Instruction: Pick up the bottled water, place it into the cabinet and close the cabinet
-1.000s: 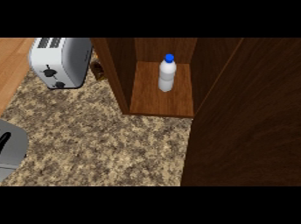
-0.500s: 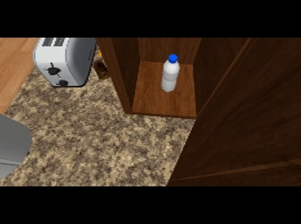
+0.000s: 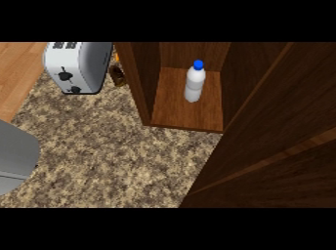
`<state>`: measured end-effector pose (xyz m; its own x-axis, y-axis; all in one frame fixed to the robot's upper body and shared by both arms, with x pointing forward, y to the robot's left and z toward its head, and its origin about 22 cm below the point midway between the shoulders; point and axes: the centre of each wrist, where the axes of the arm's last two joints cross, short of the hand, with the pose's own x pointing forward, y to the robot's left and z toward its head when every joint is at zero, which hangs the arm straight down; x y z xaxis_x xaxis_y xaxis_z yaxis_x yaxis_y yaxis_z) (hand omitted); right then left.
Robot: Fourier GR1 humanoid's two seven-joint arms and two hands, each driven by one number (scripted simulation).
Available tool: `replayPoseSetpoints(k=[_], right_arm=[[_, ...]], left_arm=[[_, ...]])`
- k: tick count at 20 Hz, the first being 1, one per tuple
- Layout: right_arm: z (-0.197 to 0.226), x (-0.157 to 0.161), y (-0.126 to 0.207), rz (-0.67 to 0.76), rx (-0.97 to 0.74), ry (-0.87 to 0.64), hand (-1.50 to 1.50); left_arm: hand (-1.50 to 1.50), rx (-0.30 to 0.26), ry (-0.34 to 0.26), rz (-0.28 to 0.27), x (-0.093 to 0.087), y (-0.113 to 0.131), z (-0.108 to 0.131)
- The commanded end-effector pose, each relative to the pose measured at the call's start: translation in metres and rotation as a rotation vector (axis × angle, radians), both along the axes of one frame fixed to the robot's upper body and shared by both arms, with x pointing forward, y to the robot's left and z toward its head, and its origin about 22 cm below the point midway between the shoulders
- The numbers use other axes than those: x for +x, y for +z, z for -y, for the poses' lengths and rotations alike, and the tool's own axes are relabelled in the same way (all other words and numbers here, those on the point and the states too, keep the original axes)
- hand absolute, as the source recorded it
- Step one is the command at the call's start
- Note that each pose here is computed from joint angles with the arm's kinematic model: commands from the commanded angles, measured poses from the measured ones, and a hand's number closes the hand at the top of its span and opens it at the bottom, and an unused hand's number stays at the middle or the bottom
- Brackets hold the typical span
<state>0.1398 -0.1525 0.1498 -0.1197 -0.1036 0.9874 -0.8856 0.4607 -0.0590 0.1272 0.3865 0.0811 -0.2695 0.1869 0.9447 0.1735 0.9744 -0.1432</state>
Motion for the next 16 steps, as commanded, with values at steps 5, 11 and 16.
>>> replayPoseSetpoints(k=[5, 11, 16], right_arm=[[-0.055, 0.01, 0.022, -0.016, 0.074, 0.005, 1.5], [-0.077, 0.024, 0.022, -0.09, -0.039, 0.201, 1.5], [-0.091, 0.052, 0.04, -0.073, -0.066, 0.321, 1.5]], left_arm=[[-1.5, -0.016, -0.011, 0.022, -0.003, 0.004, -0.015], [-1.5, -0.01, -0.041, 0.038, -0.006, 0.011, -0.033], [-1.5, -0.009, -0.031, 0.043, -0.012, 0.01, -0.04]])
